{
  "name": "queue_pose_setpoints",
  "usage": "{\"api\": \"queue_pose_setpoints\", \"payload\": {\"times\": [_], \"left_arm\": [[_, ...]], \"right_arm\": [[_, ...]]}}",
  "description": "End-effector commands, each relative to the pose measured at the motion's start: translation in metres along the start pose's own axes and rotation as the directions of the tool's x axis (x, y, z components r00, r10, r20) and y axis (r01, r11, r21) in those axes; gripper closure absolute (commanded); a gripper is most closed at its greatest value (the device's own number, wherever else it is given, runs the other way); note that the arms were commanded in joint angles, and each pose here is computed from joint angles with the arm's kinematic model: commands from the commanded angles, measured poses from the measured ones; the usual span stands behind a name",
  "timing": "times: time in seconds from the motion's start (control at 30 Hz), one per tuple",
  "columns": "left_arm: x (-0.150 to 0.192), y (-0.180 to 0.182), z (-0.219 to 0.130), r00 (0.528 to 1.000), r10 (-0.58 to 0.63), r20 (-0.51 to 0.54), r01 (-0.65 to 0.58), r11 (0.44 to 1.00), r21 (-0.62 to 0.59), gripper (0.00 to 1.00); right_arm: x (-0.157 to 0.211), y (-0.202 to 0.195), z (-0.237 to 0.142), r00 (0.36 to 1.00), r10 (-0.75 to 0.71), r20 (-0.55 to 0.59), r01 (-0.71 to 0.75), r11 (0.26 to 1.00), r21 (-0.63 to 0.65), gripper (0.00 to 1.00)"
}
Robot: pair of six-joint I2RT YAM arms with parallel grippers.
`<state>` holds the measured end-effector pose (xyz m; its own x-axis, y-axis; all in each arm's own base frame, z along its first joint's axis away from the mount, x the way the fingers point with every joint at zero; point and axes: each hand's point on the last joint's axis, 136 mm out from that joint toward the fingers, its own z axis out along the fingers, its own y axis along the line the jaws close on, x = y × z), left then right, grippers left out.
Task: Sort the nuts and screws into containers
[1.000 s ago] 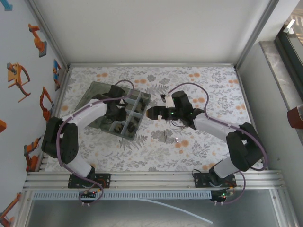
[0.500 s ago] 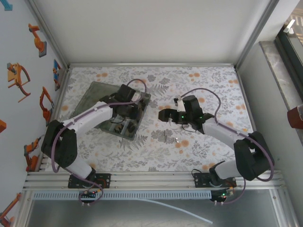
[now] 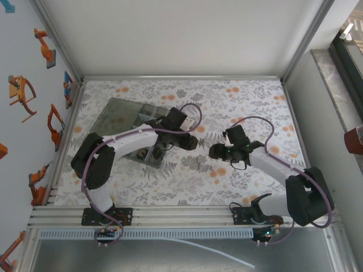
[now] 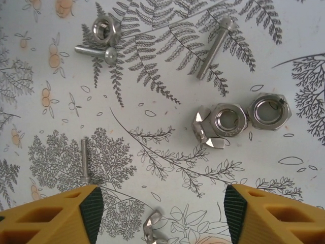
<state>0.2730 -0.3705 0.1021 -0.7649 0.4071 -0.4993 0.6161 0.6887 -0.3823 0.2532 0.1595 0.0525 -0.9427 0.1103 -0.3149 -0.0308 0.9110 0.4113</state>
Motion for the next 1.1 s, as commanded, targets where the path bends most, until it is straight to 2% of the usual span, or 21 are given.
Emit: {"api": "queue_pose_setpoints", "payload": {"times": [0.0, 0.17, 0.3, 0.5, 0.57, 0.6, 0.63, 1.0, 1.07], "left_arm": [[-0.010, -0.010, -0.010, 0.999, 0.007, 0.042, -0.009, 0.999, 0.041, 0.54], [0.006, -0.015, -0.016, 0.999, 0.042, 0.018, -0.043, 0.997, 0.069, 0.46], [0.026, -0.012, -0.021, 0.998, 0.058, -0.016, -0.057, 0.996, 0.063, 0.44], [0.041, -0.012, -0.032, 0.997, 0.079, -0.021, -0.077, 0.994, 0.074, 0.40], [0.042, -0.013, -0.034, 0.996, 0.087, -0.015, -0.086, 0.994, 0.075, 0.24], [0.042, -0.013, -0.035, 0.996, 0.091, -0.014, -0.090, 0.993, 0.075, 0.06], [0.041, -0.013, -0.037, 0.995, 0.095, -0.010, -0.094, 0.993, 0.074, 0.03], [0.038, -0.012, -0.040, 0.995, 0.097, 0.002, -0.097, 0.994, 0.058, 0.03], [0.039, -0.011, -0.039, 0.996, 0.094, -0.001, -0.094, 0.994, 0.055, 0.03]], "right_arm": [[0.000, -0.007, 0.005, 1.000, 0.012, -0.009, -0.012, 0.999, 0.030, 0.38], [0.002, 0.001, 0.012, 0.999, 0.017, -0.036, -0.017, 1.000, -0.003, 0.45], [0.018, 0.013, 0.015, 0.998, -0.019, -0.067, 0.018, 1.000, -0.005, 0.45], [0.043, 0.014, 0.020, 0.991, -0.044, -0.125, 0.048, 0.999, 0.026, 0.54], [0.047, 0.012, 0.020, 0.989, -0.051, -0.138, 0.058, 0.997, 0.042, 0.54], [0.049, 0.012, 0.021, 0.988, -0.053, -0.143, 0.061, 0.997, 0.048, 0.54], [0.050, 0.010, 0.021, 0.987, -0.054, -0.148, 0.063, 0.996, 0.060, 0.55], [0.058, 0.011, 0.030, 0.979, -0.072, -0.190, 0.090, 0.992, 0.090, 0.66], [0.058, 0.010, 0.030, 0.979, -0.073, -0.193, 0.092, 0.991, 0.093, 0.72]]}}
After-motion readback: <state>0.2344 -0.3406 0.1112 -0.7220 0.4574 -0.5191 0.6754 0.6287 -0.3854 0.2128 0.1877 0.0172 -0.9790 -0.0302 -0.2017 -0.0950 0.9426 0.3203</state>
